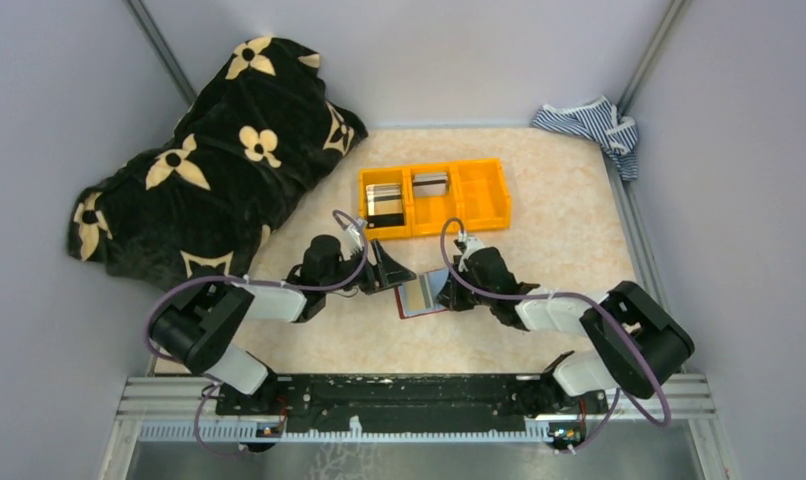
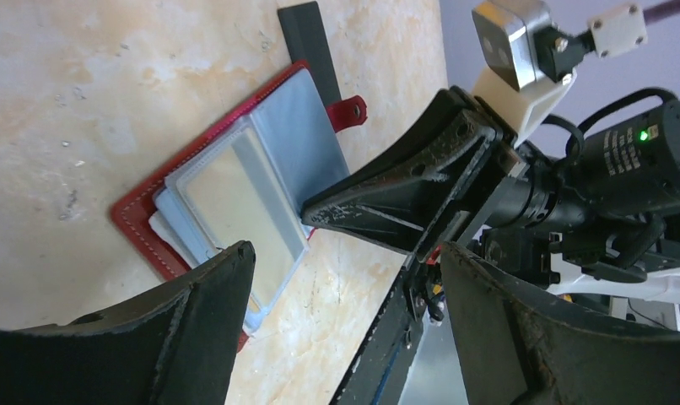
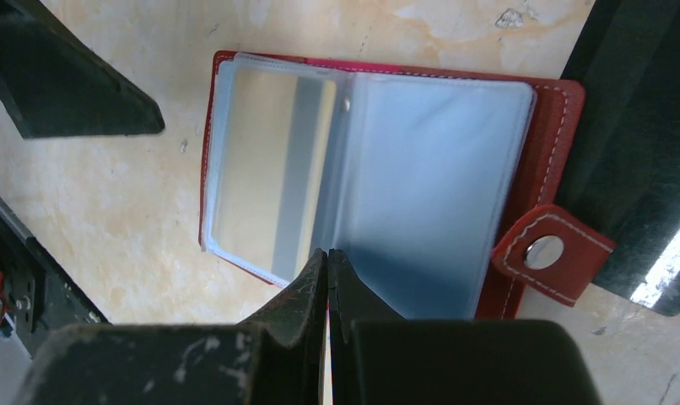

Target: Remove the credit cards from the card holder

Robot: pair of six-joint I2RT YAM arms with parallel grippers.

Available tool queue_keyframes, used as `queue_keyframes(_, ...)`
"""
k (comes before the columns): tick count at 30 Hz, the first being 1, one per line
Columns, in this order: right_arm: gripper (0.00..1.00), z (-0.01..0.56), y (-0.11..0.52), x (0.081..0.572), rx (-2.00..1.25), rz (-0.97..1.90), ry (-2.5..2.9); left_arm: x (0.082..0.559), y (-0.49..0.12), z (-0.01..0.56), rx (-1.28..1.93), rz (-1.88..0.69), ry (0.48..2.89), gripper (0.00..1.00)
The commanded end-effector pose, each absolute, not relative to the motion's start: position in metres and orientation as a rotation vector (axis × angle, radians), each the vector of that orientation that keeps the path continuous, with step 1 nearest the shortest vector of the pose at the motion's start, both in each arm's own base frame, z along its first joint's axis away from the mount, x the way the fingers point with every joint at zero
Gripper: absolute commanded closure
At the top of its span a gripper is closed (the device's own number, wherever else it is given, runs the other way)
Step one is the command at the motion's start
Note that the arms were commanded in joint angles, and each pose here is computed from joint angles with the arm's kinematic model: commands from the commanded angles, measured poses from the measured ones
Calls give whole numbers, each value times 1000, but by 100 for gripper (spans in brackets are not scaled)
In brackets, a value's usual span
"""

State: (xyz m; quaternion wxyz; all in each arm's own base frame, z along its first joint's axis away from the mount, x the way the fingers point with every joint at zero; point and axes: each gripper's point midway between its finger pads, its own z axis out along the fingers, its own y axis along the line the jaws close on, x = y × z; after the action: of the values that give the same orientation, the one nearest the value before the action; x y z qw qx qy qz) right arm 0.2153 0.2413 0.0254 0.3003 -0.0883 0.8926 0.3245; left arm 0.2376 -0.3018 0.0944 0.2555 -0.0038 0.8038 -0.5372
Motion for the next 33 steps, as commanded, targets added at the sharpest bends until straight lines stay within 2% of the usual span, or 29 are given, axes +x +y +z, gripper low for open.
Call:
queue_keyframes(1, 100, 42, 251, 239, -214, 863, 2308, 224, -316, 100, 18, -1584, 2166, 14)
queue_keyframes(22, 100, 36, 252, 235, -226, 881, 2317, 230, -302, 49, 29, -1276, 2373, 14)
queue_keyframes(33, 100, 32, 250, 231, -227, 882, 2329, 234, -308, 73, 55, -1306, 2314, 14)
